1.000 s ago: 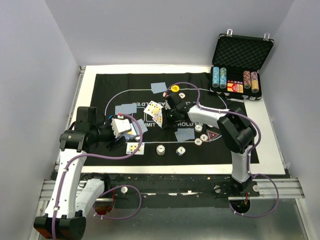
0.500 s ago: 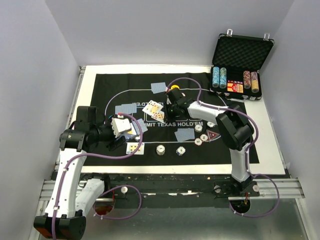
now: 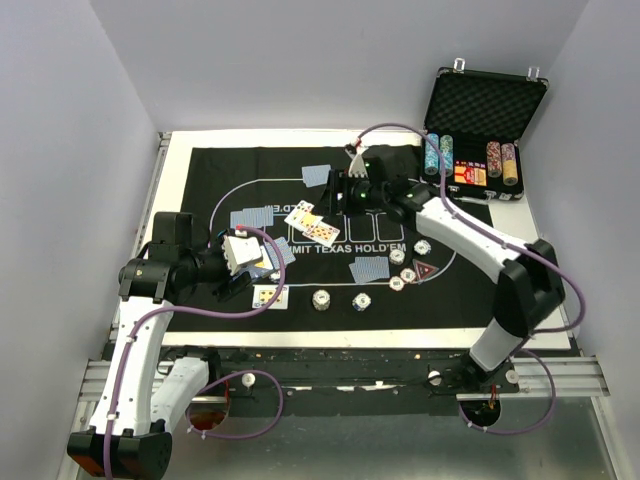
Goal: Distribute texas hold em gaming equipment
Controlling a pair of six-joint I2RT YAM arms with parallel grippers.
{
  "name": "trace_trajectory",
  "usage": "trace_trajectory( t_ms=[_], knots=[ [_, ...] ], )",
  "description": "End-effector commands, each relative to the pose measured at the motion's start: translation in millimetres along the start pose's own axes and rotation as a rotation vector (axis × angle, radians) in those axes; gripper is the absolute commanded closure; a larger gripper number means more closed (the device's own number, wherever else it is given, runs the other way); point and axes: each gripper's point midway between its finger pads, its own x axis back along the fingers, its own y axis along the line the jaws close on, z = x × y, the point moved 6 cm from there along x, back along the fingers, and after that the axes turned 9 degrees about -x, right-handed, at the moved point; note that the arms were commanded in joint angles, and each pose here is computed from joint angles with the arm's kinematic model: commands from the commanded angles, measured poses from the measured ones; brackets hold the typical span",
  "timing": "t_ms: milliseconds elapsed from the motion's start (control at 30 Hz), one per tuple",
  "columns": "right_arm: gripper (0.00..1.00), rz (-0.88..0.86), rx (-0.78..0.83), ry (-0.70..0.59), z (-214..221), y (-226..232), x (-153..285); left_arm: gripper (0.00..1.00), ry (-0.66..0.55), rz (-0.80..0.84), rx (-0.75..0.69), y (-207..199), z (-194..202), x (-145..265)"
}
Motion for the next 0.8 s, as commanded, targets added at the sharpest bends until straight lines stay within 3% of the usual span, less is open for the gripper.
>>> trace_trajectory(
  t_ms=[0,200,500,633,767],
  knots=[
    [0.22,-0.302,-0.085,0.129,16,44,25,0.52,-0.024,-0.013,-0.042,3,-5,1],
    [0.05,-0.355,-0.038,0.189,41,75,22,0.51,-0.030,-0.016,-0.036,4,-7,2],
    [0.01,-0.400,-0.027,0.269,70,94,14,0.51,-0.027,-0.020,-0.036,2,-6,2],
    [0.07,-0.396,-0.044,0.304,85,95,7,0.51,-0.041,-0.032,-0.039,5,-9,3],
    [0.24,-0.388,-0.077,0.304,88,92,3,0.51,-0.051,-0.026,-0.034,3,-10,3]
  ],
)
